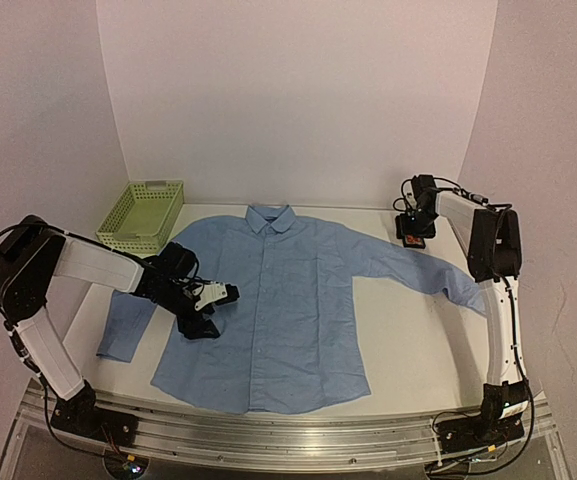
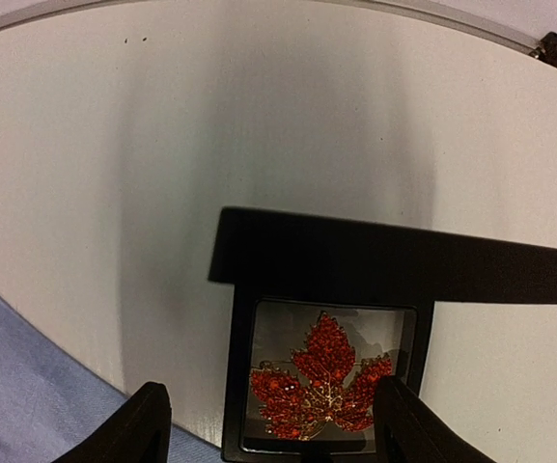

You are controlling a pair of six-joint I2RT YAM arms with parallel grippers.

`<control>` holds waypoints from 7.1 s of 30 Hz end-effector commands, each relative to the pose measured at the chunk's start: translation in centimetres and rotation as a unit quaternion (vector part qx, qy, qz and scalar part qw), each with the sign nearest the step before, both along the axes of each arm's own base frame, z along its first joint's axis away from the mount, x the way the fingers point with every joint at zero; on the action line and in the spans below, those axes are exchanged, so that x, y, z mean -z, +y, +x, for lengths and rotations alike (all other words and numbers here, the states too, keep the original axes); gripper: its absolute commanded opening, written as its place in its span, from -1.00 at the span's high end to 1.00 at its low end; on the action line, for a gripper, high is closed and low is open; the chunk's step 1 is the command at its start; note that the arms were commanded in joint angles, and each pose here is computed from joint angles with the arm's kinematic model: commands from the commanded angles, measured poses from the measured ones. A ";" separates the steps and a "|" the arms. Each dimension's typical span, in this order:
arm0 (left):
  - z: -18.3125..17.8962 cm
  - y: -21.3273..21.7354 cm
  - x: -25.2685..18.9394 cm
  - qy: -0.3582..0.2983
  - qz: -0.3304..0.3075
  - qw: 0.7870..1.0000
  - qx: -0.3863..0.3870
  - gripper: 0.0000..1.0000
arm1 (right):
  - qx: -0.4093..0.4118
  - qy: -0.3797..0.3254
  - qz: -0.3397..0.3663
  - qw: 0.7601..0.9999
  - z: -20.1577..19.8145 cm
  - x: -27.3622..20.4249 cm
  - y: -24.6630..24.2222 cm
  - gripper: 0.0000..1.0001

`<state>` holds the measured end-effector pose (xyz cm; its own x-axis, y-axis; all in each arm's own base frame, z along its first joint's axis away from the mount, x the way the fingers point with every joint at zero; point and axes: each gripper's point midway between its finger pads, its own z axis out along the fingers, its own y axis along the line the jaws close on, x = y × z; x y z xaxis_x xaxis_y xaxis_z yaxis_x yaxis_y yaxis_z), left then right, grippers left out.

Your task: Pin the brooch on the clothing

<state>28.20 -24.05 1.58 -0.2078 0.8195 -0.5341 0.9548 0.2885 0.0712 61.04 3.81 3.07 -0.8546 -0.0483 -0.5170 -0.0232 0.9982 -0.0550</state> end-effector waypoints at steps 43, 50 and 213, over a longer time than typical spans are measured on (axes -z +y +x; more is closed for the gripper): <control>0.7 0.8 -1.0 0.016 0.011 1.000 -0.025 -0.55 | 0.009 0.004 -0.011 1.000 0.7 1.6 -1.3 -0.14; 1.0 0.6 -1.2 0.017 0.008 0.999 -0.028 -0.55 | 0.008 0.006 -0.014 1.000 0.8 1.9 -1.5 -0.01; -0.8 -7.4 -24.1 -0.326 -0.115 0.842 0.414 1.00 | -0.566 -0.123 0.242 0.778 -33.9 -27.1 41.7 -0.79</control>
